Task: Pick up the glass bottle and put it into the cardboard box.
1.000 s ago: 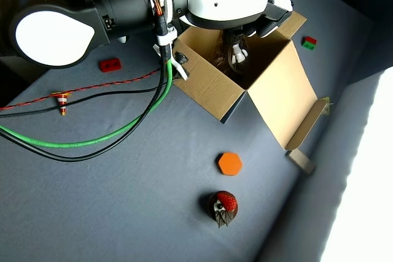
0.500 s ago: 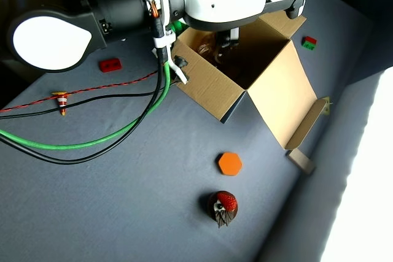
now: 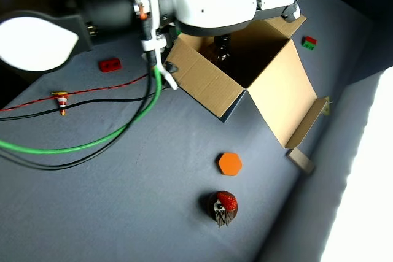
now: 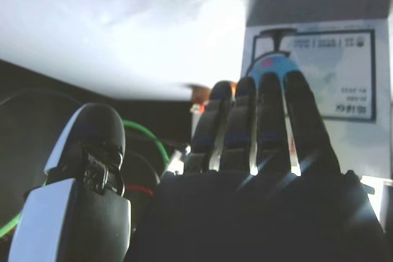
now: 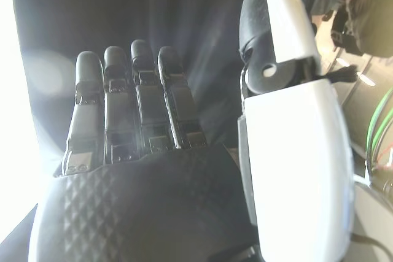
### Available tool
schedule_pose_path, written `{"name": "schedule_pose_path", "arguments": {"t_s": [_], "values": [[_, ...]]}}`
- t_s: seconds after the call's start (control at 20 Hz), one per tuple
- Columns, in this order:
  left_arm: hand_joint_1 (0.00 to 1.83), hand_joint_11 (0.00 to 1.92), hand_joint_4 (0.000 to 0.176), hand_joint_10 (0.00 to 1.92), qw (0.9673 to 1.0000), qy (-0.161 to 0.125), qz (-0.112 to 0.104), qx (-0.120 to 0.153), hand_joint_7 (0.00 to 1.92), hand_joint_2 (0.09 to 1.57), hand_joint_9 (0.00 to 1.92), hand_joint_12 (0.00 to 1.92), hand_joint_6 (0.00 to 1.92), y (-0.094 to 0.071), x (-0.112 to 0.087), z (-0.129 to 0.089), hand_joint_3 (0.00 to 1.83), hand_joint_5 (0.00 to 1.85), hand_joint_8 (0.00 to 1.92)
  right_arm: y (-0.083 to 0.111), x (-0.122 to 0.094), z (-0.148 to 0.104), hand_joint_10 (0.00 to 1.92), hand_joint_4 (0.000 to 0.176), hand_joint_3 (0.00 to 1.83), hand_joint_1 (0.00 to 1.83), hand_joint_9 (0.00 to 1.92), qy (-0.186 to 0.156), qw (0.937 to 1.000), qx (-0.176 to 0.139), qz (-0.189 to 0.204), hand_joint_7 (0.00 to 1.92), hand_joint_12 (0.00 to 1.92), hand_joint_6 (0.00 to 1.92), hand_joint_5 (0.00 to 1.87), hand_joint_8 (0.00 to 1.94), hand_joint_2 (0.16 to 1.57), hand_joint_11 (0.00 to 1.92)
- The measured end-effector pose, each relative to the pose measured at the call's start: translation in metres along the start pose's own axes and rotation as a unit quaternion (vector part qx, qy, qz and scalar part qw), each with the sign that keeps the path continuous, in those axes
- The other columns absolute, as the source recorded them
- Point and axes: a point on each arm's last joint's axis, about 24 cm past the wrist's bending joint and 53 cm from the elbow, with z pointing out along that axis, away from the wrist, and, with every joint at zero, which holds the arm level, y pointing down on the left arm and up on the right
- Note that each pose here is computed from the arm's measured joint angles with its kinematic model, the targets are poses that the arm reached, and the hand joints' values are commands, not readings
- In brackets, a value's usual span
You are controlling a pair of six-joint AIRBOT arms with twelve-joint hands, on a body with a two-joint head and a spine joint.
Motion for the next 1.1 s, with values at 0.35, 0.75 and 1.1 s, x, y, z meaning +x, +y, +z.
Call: {"name": "schedule_pose_path", "arguments": {"t_s": [0.35, 0.75, 1.1], "values": [[0.0, 0.0, 0.0, 0.02, 0.9997, -0.02, -0.014, -0.002, 0.15, 1.26, 0.08, 0.0, 0.04, -0.024, -0.014, -0.028, 0.01, 0.19, 0.02, -0.033, -0.027, -0.1, 0.09, 0.0, 0.03, 0.37, 0.27, -0.063, 0.9919, 0.096, 0.054, 0.42, 0.59, 0.08, 0.36, 0.03, 1.13, 0.0], [0.25, 0.62, 0.0, 1.52, 0.998, -0.055, 0.011, 0.028, 0.89, 1.33, 0.86, 1.84, 1.05, -0.062, -0.049, -0.05, 0.0, 0.78, 1.21, -0.051, -0.023, -0.171, 1.87, 0.0, 0.01, 0.31, 0.7, -0.121, 0.9484, 0.293, 0.02, 0.79, 1.92, 1.51, 0.69, 1.6, 1.31, 0.65], [0.51, 1.18, 0.0, 1.91, 0.9954, -0.073, 0.028, 0.055, 1.08, 1.43, 1.21, 1.92, 1.85, -0.086, -0.072, -0.046, 0.01, 0.94, 1.9, -0.06, 0.013, -0.179, 1.92, 0.0, 0.04, 0.54, 1.34, -0.084, 0.9374, 0.321, 0.105, 1.27, 1.92, 1.9, 1.09, 1.92, 1.47, 1.43]]}}
